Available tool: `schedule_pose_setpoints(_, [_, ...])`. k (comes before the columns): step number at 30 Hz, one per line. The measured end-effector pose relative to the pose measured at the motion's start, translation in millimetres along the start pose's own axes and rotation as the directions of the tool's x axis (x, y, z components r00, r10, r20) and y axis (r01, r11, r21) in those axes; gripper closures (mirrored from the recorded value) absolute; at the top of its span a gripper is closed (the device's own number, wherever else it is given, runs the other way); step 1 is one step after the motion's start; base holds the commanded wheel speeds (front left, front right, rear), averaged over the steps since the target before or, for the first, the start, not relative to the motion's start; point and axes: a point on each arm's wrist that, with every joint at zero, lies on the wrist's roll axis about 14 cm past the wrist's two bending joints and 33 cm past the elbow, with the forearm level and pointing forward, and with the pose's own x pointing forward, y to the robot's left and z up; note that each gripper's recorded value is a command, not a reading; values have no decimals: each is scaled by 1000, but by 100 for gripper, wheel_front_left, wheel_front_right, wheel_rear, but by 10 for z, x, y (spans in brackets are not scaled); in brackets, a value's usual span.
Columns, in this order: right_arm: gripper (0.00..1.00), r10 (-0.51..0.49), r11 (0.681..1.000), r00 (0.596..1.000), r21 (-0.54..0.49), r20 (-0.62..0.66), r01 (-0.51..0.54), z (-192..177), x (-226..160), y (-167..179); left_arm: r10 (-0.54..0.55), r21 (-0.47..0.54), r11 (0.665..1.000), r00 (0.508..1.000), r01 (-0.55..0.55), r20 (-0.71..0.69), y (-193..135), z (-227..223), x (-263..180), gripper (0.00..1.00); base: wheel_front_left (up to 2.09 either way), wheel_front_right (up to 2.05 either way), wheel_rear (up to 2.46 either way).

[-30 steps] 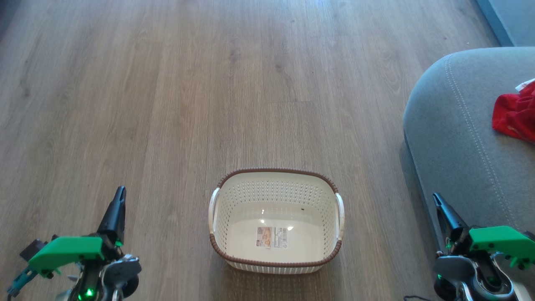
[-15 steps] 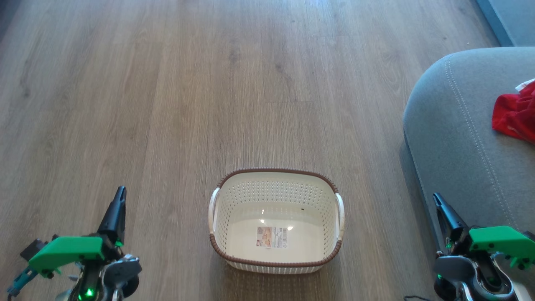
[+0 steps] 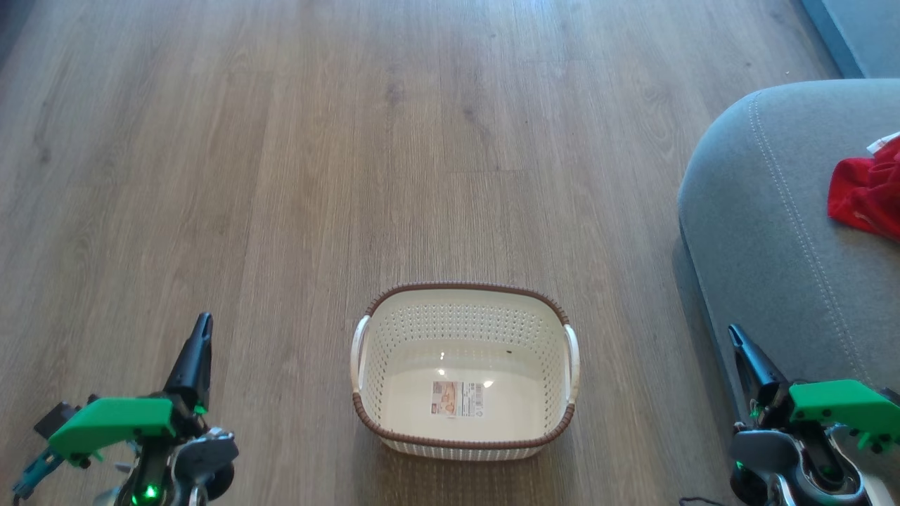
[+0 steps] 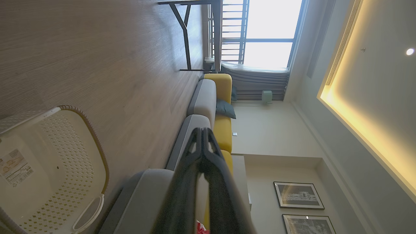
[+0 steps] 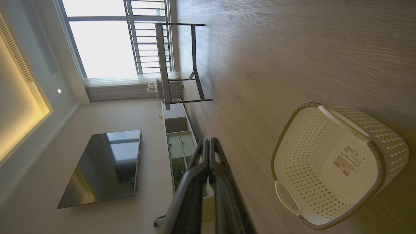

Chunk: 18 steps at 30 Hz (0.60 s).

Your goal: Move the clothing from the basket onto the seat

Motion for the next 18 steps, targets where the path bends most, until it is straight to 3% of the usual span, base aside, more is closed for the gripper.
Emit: schedule_pose_setpoints(18, [100,0,1000,1000,0,0,0,0,0,0,0,-1,1000,1000,0,0,0,0,0,100,0,0,0])
